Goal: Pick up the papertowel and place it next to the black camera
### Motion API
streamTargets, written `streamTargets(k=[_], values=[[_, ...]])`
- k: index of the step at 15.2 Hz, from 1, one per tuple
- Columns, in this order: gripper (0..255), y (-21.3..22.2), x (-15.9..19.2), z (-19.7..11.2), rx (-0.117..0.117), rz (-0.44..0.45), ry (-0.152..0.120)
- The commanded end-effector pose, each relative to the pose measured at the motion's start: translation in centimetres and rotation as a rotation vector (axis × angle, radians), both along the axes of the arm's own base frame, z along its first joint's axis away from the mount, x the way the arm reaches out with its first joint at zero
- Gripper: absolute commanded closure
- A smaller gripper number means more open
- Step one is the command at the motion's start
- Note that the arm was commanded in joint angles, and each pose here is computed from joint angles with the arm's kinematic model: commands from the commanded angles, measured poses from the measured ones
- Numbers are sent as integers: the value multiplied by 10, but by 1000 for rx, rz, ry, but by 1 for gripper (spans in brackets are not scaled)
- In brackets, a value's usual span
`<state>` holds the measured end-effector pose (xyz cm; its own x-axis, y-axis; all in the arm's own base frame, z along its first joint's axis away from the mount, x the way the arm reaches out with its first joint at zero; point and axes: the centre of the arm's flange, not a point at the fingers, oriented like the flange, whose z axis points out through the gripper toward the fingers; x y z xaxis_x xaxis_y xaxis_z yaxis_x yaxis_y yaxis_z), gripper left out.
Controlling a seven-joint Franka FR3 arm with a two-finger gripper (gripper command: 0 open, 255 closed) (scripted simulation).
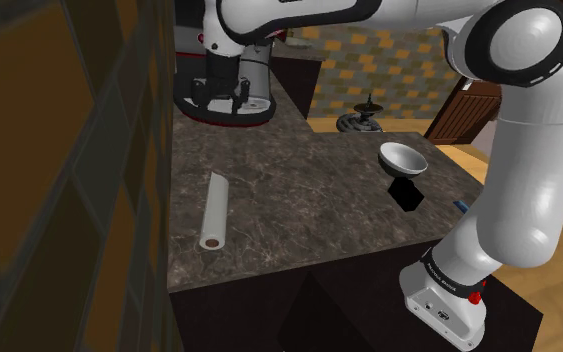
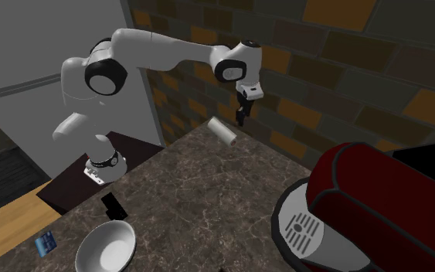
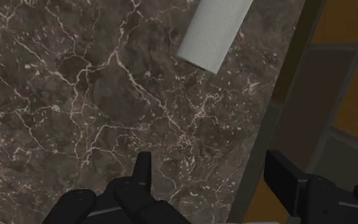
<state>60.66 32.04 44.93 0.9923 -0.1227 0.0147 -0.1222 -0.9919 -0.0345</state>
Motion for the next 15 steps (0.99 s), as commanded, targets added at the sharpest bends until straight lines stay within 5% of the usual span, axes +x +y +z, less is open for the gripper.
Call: streamTargets(k=[1, 15], values=[[0, 1, -19, -15, 17, -33, -15], [0, 44, -159, -146, 141, -285, -118]])
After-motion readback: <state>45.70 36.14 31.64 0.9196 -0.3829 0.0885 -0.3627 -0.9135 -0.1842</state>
